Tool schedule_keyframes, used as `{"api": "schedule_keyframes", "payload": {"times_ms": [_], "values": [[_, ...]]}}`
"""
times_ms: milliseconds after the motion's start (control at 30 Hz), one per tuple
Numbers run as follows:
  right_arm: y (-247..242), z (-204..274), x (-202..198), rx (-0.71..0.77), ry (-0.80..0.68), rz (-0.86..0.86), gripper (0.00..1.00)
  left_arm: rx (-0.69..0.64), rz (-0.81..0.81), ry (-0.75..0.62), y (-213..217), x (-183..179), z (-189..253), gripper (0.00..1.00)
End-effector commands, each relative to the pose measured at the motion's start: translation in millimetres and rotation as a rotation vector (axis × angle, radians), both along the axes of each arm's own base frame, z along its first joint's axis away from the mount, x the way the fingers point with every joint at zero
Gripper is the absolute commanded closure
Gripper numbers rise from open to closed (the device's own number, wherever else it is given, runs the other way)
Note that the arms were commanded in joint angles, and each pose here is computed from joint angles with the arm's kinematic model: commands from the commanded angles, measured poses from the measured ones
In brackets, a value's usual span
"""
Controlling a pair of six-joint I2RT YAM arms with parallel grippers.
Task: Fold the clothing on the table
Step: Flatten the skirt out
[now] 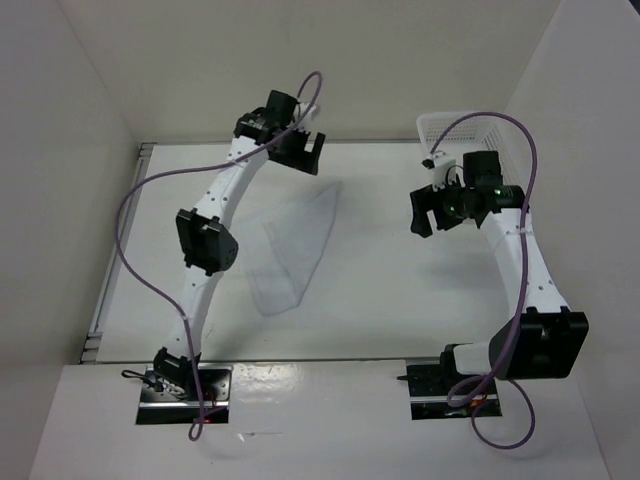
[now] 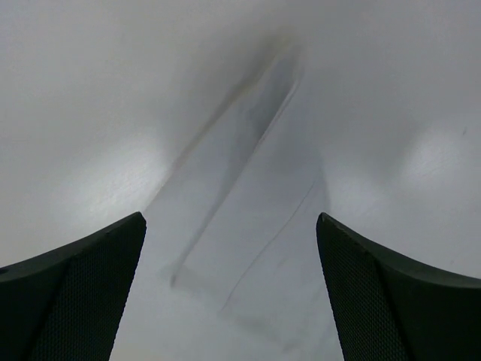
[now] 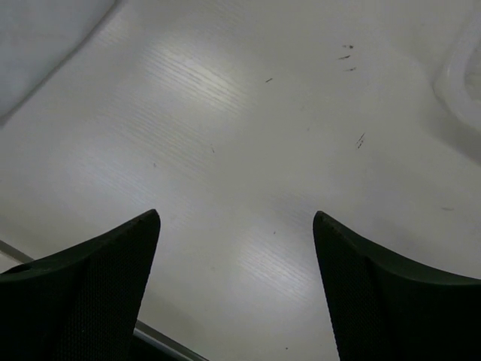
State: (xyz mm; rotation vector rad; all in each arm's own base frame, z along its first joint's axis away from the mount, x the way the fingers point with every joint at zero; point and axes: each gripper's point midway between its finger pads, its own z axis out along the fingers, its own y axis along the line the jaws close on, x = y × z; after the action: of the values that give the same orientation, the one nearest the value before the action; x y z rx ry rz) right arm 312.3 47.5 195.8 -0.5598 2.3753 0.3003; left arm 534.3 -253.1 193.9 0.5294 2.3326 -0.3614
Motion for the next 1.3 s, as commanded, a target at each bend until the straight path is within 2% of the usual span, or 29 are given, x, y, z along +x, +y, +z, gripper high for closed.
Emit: {"api": "schedule_keyframes", "payload": {"times_ms": [0, 33, 67, 100, 133, 167, 233, 267, 300, 333, 367, 400, 467, 500, 633, 733, 833, 900, 1067, 1100, 1167, 1267], "values": [[17, 23, 15, 0.034, -0.024, 0.050, 0.14, -0.036, 0.120, 0.043, 91, -17, 40, 0.00], [30, 23, 16, 0.029, -0.019, 0.080, 0.14, -0.048, 0.136, 0.039, 104, -22, 44, 0.00], [38, 21, 23, 0.019, -0.010, 0.099, 0.14, -0.084, 0.139, -0.094, 117, -30, 93, 0.00], [46, 18, 24, 0.012, 0.001, 0.114, 0.14, -0.060, 0.182, -0.004, 141, -45, 54, 0.00], [52, 15, 29, -0.020, -0.002, 0.123, 0.14, -0.046, 0.214, -0.020, 154, -55, 54, 0.00], [77, 7, 29, -0.040, 0.021, 0.181, 0.14, -0.045, 0.225, -0.098, 164, -71, 80, 0.00], [98, -3, 36, -0.107, 0.026, 0.204, 0.14, 0.009, 0.248, -0.060, 175, -96, 59, 0.00], [131, 1, 32, -0.126, 0.006, 0.273, 0.15, 0.059, 0.288, -0.032, 188, -115, 38, 0.00], [149, -16, 35, -0.155, 0.035, 0.294, 0.15, 0.083, 0.292, -0.017, 193, -126, 28, 0.00], [161, -21, 37, -0.209, 0.025, 0.308, 0.15, 0.089, 0.304, -0.036, 197, -139, 32, 0.00], [184, -15, 40, -0.206, -0.003, 0.320, 0.15, 0.114, 0.313, 0.009, 202, -154, 5, 0.00], [215, -35, 30, -0.243, 0.021, 0.383, 0.15, 0.144, 0.319, 0.006, 208, -160, 0, 0.00], [251, -30, 32, -0.228, -0.007, 0.416, 0.15, 0.190, 0.348, -0.001, 216, -173, -3, 0.00], [270, -47, 27, -0.235, 0.027, 0.436, 0.15, 0.211, 0.356, 0.026, 220, -182, -13, 0.00], [317, -55, 39, -0.212, -0.013, 0.420, 0.15, 0.220, 0.423, 0.006, 244, -205, -16, 0.00], [347, -62, 45, -0.199, -0.060, 0.392, 0.16, 0.198, 0.462, -0.002, 255, -219, -17, 0.00], [364, -76, 53, -0.190, -0.045, 0.357, 0.17, 0.163, 0.469, -0.015, 258, -223, -16, 0.00], [372, -78, 62, -0.180, -0.054, 0.337, 0.21, 0.162, 0.493, -0.019, 265, -226, -15, 0.00], [391, -106, 69, -0.162, -0.012, 0.334, 0.22, 0.150, 0.538, -0.073, 277, -234, 1, 0.00], [397, -98, 76, -0.148, -0.038, 0.327, 0.22, 0.150, 0.550, -0.072, 281, -234, 1, 0.00], [399, -112, 82, -0.166, -0.037, 0.317, 0.24, 0.144, 0.557, -0.071, 284, -234, -1, 0.00], [402, -121, 89, -0.179, -0.048, 0.303, 0.29, 0.134, 0.580, -0.056, 289, -233, -4, 0.00]]}}
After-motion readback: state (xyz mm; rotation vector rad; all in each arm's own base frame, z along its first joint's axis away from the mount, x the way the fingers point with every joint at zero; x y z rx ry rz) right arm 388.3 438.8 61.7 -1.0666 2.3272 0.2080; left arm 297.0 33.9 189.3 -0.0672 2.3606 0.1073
